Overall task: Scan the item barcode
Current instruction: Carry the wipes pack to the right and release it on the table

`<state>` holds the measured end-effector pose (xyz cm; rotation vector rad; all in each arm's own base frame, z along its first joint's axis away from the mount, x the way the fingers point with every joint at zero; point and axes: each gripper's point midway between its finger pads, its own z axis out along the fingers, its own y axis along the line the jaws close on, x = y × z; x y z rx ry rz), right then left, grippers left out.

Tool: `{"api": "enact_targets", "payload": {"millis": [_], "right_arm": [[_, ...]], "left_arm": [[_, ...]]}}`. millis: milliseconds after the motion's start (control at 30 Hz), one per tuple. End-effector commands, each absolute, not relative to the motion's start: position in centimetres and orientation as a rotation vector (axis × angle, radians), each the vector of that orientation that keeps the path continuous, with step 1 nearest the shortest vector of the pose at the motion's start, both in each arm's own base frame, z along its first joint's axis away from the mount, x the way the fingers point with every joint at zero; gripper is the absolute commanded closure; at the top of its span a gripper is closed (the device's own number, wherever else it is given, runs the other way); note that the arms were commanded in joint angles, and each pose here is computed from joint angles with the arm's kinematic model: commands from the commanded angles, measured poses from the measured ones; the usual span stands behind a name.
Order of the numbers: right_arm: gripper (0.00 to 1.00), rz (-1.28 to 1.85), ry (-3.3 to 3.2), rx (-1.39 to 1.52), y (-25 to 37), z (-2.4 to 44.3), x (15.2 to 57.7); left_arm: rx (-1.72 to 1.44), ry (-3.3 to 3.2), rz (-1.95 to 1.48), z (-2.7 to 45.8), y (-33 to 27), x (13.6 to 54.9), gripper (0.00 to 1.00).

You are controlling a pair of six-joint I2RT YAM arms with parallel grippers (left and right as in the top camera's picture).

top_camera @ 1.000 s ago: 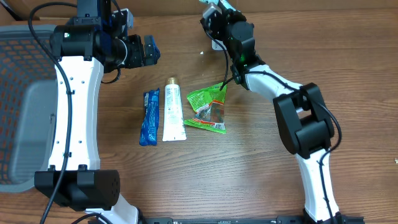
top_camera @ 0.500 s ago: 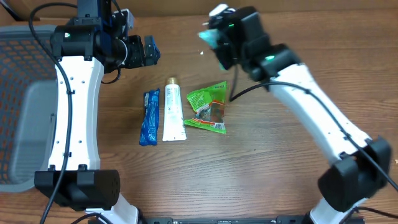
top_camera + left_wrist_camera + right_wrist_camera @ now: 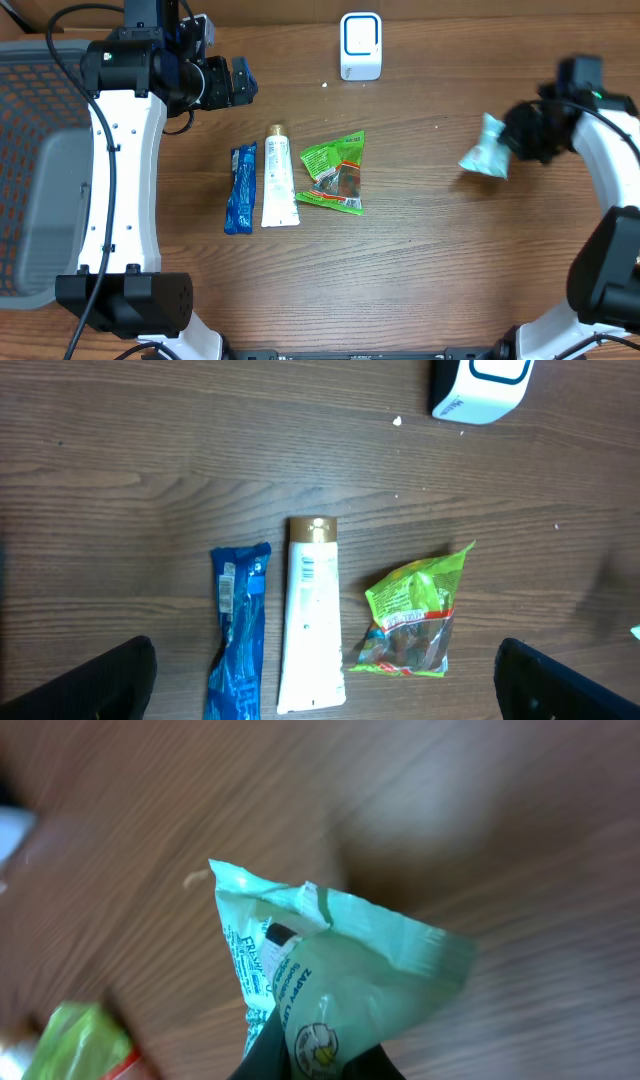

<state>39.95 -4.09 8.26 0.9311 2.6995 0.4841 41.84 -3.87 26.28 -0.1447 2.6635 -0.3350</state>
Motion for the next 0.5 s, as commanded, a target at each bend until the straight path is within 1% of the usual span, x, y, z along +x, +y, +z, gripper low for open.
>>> {"api": "enact_targets", "payload": {"millis": [0,67,200,233,267,300,333,400,467], "right_arm": [[0.96,0.527,2.582,1.253,-6.4,6.1,38.2],[0.96,0.522,2.542,1.307,-7.7,4.8,37.7],[0.95,0.499,2.495,1.353,-9.6,4.4,37.4],[0.86,0.533,2.494,1.344,-9.4,4.6,37.5],[0.56,0.637,2.498,1.292,-8.4,5.3,38.0],[0.36,0.706,2.505,1.236,-7.6,5.9,38.4],[0.14,0.794,2.511,1.161,-6.7,7.0,38.8],[0.0,0.867,2.528,1.09,-5.9,9.1,39.2],[0.0,0.868,2.582,1.017,-5.3,11.7,39.2]], "left_arm": [[-0.153,2.672,-0.353,26.0,-4.3,41.9,0.0],[-0.153,2.672,-0.353,26.0,-4.3,41.9,0.0],[-0.153,2.672,-0.353,26.0,-4.3,41.9,0.0],[-0.153,2.672,-0.353,26.0,-4.3,41.9,0.0],[-0.153,2.672,-0.353,26.0,-4.3,41.9,0.0],[-0.153,2.672,-0.353,26.0,-4.3,41.9,0.0],[-0.153,2.672,-0.353,26.0,-4.3,41.9,0.01],[-0.153,2.672,-0.353,26.0,-4.3,41.9,0.01],[-0.153,2.672,-0.353,26.0,-4.3,41.9,0.0]]}}
